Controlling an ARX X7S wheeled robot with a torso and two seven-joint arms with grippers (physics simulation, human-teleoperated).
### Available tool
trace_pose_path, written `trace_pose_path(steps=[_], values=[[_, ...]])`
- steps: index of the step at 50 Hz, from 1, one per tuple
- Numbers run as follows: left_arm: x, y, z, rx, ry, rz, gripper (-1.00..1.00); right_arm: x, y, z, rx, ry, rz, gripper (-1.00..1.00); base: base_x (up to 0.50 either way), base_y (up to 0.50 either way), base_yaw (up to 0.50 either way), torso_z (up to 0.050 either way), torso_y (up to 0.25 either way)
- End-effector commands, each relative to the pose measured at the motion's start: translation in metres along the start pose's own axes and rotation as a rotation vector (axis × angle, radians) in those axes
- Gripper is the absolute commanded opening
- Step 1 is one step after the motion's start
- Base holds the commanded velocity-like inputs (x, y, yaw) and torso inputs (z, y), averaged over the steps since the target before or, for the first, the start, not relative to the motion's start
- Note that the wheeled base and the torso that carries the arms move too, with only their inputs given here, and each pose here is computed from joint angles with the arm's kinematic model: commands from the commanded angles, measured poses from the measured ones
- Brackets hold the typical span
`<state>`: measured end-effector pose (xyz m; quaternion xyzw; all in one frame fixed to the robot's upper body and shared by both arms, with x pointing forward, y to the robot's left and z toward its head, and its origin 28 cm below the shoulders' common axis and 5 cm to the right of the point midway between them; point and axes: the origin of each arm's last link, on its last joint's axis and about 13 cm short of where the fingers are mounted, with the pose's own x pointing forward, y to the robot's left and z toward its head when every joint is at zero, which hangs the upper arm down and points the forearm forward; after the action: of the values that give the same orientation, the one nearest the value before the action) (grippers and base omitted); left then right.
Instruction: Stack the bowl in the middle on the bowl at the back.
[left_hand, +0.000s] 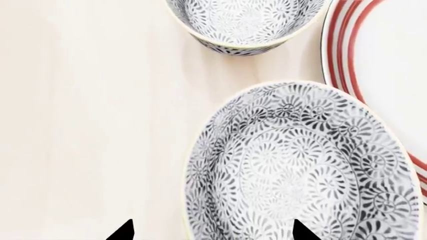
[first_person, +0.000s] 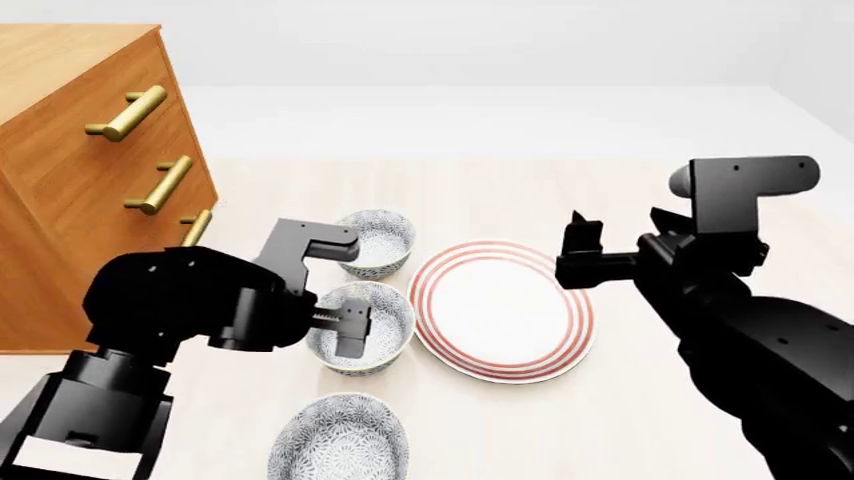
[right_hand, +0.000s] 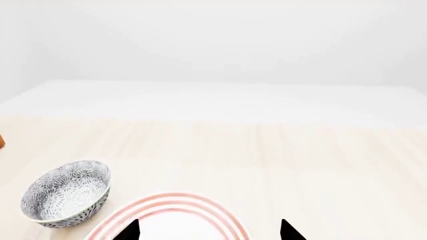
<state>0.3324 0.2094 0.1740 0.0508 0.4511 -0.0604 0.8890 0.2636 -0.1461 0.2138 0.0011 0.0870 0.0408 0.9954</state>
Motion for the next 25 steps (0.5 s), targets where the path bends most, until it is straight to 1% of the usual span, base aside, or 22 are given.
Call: trace_pose_path(steps=[1, 12, 25], values=[[0.008, -0.002, -0.005, 0.001, 0.013, 0.011, 1.00, 0.001, 0.000, -0.003, 0.003, 0.004, -0.001, 1.00, 0.00, 0.00, 0.00, 0.000, 0.000], [0.016, -0.001, -0.005, -0.015, 0.018, 0.035, 1.00, 0.000, -0.001, -0.004, 0.002, 0.007, -0.004, 1.00, 0.00, 0.00, 0.00, 0.000, 0.000], [0.020, -0.002, -0.004, -0.025, 0.020, 0.040, 1.00, 0.000, -0.001, -0.005, 0.002, 0.010, -0.004, 1.00, 0.00, 0.00, 0.00, 0.000, 0.000]])
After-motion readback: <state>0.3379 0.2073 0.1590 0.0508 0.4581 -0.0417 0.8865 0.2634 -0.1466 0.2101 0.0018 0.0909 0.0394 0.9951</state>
